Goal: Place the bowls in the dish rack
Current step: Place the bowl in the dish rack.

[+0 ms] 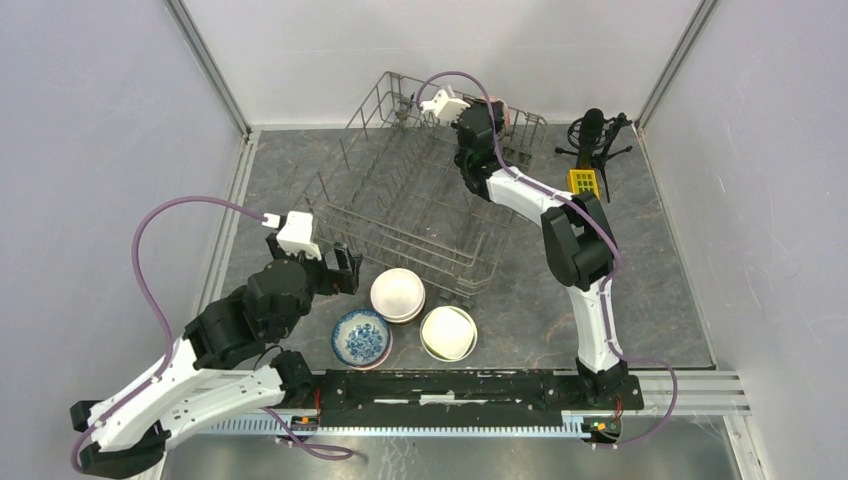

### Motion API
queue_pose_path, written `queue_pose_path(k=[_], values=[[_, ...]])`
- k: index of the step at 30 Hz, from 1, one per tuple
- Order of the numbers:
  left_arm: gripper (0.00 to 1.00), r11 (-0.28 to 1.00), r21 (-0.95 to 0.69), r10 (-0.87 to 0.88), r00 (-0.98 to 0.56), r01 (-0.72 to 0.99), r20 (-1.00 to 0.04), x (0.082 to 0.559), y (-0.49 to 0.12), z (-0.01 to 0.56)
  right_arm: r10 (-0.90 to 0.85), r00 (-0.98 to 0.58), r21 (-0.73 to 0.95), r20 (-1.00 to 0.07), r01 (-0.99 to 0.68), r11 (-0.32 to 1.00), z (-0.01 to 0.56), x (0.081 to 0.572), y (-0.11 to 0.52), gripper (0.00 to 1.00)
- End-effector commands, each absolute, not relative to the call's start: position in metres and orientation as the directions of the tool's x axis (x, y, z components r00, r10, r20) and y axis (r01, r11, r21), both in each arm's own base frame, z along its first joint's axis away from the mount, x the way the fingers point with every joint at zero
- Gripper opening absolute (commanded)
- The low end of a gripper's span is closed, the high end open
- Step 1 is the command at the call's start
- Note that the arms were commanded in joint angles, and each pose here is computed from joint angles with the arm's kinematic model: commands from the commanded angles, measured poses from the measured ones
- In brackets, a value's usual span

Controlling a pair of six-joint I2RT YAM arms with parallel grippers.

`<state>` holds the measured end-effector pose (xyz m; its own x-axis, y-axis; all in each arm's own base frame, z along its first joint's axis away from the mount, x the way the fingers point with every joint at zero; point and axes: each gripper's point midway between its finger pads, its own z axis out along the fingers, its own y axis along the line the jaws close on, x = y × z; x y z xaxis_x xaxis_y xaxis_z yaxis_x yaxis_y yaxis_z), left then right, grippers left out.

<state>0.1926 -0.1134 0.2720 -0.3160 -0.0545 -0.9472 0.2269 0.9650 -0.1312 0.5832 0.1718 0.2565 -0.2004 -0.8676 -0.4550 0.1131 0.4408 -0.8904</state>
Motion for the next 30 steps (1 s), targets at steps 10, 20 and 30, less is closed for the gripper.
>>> queue_pose_path(k=[10,20,30], values=[[0.98,0.966,-0.106,-0.024,-0.325,0.234,-0.945,0.204,-0.118,0.267,-0.865,-0.059,-0.846,-0.499,0.25,0.471,0.298,0.611,0.174,0.0],[0.97,0.963,-0.13,-0.044,-0.336,0.237,-0.941,0.206,-0.118,0.266,-0.881,-0.055,-0.868,-0.471,0.207,0.451,0.276,0.615,0.179,0.0],[0.97,0.959,-0.146,-0.06,-0.332,0.242,-0.941,0.205,-0.117,0.269,-0.905,-0.053,-0.9,-0.422,0.141,0.411,0.248,0.611,0.189,0.0]])
